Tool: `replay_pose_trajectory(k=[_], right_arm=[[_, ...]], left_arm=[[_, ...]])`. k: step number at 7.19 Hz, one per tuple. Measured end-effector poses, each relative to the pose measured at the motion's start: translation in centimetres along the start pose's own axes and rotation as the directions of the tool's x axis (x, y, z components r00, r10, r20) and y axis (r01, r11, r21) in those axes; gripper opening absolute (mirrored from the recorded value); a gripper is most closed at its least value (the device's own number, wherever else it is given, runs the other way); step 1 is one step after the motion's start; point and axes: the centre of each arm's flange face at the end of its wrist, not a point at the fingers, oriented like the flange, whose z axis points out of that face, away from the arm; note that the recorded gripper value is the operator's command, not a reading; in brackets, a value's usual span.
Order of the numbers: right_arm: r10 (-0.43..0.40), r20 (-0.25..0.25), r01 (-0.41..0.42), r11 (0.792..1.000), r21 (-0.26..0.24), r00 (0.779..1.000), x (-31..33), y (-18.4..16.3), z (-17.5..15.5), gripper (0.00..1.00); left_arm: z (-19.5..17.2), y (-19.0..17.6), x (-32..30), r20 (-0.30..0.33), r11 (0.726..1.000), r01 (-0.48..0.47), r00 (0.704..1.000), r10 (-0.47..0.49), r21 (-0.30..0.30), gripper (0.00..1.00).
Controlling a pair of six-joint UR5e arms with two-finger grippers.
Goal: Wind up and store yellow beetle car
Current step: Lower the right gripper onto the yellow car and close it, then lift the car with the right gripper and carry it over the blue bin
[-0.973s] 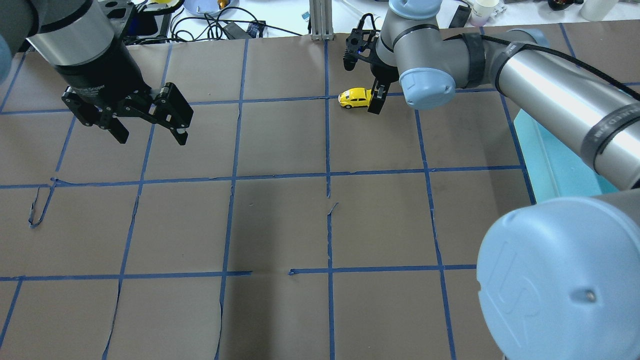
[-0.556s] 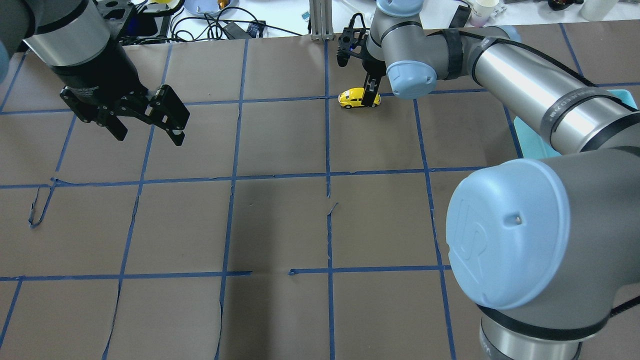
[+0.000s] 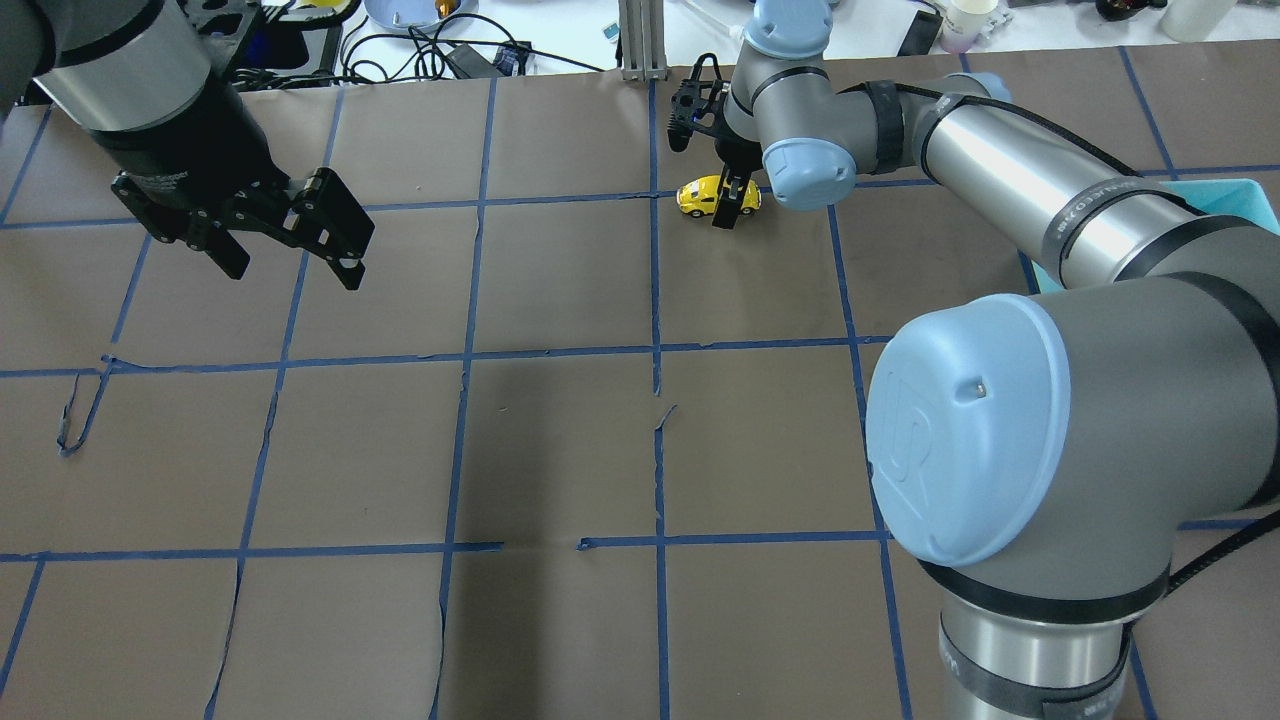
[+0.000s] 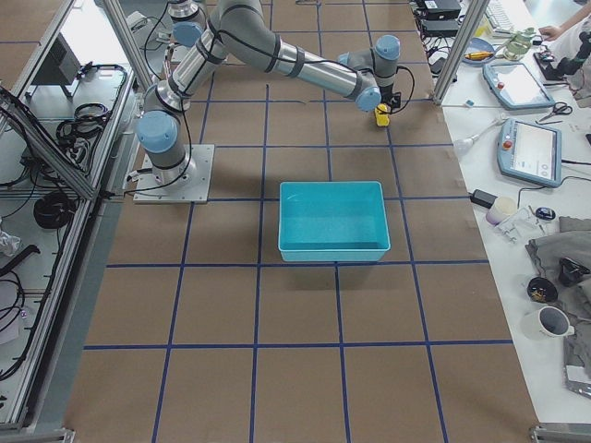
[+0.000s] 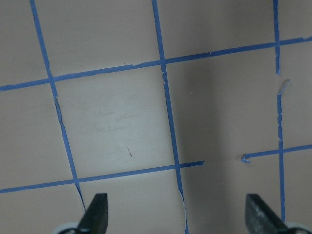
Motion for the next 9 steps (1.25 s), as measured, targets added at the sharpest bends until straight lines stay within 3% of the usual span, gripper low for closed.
replay_pose_trajectory(k=[1, 3, 4, 7, 9], right_arm=[[0.000, 0.001, 0.000, 1.000, 0.000, 1.000, 0.1, 0.0, 0.4, 1.00], [0.000, 0.007, 0.000, 1.000, 0.014, 1.000, 0.7, -0.3, 1.4, 0.19], [0.000, 0.014, 0.000, 1.000, 0.018, 1.000, 0.7, -0.4, 1.7, 0.00], [0.010, 0.028, -0.009, 1.000, -0.017, 1.000, 0.5, -0.1, 0.4, 0.00], [0.021, 0.048, -0.017, 0.996, -0.085, 0.999, -0.4, 0.6, -7.0, 0.00]], left_arm=[[-0.2, 0.1, 0.1, 0.002, 1.000, -0.002, 1.000, 0.002, 0.005, 1.00], [-0.6, 0.3, 0.1, 0.007, 1.000, -0.003, 1.000, 0.003, 0.019, 1.00], [-0.7, 0.3, 0.1, 0.009, 1.000, -0.002, 1.000, 0.002, 0.028, 1.00], [-0.7, 0.2, 0.1, 0.009, 0.999, 0.000, 1.000, 0.000, 0.033, 1.00], [-0.7, 0.2, 0.1, 0.009, 0.999, 0.000, 1.000, 0.000, 0.032, 1.00]])
